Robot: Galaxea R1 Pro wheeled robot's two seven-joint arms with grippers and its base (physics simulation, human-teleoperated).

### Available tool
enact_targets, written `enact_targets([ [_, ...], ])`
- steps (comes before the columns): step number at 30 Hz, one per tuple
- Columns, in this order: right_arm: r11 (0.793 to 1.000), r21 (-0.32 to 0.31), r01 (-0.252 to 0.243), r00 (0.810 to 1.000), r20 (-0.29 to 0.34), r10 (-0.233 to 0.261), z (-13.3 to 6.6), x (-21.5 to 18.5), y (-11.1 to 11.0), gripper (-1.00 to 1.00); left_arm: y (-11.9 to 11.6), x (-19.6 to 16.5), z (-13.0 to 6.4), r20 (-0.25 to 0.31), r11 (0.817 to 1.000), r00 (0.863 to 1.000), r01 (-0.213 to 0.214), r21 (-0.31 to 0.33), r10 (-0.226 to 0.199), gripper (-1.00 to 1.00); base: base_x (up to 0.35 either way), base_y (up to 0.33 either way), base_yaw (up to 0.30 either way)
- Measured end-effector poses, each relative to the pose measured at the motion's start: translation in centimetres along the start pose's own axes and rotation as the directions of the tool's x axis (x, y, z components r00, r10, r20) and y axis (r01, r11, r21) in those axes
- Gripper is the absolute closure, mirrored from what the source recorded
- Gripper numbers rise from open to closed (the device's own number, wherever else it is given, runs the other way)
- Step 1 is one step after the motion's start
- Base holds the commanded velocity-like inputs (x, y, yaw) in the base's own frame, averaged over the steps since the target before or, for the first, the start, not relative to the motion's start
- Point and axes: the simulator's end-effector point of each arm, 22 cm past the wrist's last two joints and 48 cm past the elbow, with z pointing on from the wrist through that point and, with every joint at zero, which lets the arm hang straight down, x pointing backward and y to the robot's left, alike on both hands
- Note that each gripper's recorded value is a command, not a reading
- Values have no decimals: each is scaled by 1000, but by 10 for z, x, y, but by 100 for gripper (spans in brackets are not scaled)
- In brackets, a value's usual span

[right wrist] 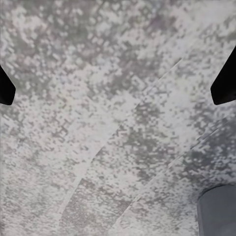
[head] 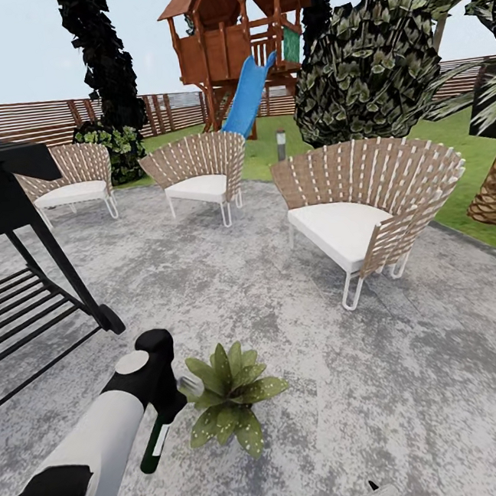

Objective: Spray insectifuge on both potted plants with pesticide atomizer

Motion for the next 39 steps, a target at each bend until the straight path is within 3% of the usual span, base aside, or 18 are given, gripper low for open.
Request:
enact_targets([
  [8, 1000, 0, 0, 1000, 0, 0, 0, 0, 0, -100, 7, -11, -16, 44, 1000, 999, -1, -31, 3, 100, 0, 0, 0],
  [13, 1000, 0, 0, 1000, 0, 0, 0, 0, 0, -100, 13, -4, -13, 33, 999, 999, 7, -38, -6, 100, 36, 18, 0],
  [20, 1000, 0, 0, 1000, 0, 0, 0, 0, 0, -100, 33, 15, -9, -33, 993, 999, 15, -116, -19, 100, 89, 76, 0],
  [35, 1000, 2, -3, 1000, -7, 3, 0, 4, 1, -100, 29, 21, 5, -62, 995, 998, 13, -99, -19, 100, 1, 1, 0],
  [39, 1000, 2, -4, 1000, -14, 4, 0, 6, 1, -100, 11, 24, 23, -81, 998, 997, 1, -60, -6, 100, 0, 0, 0],
])
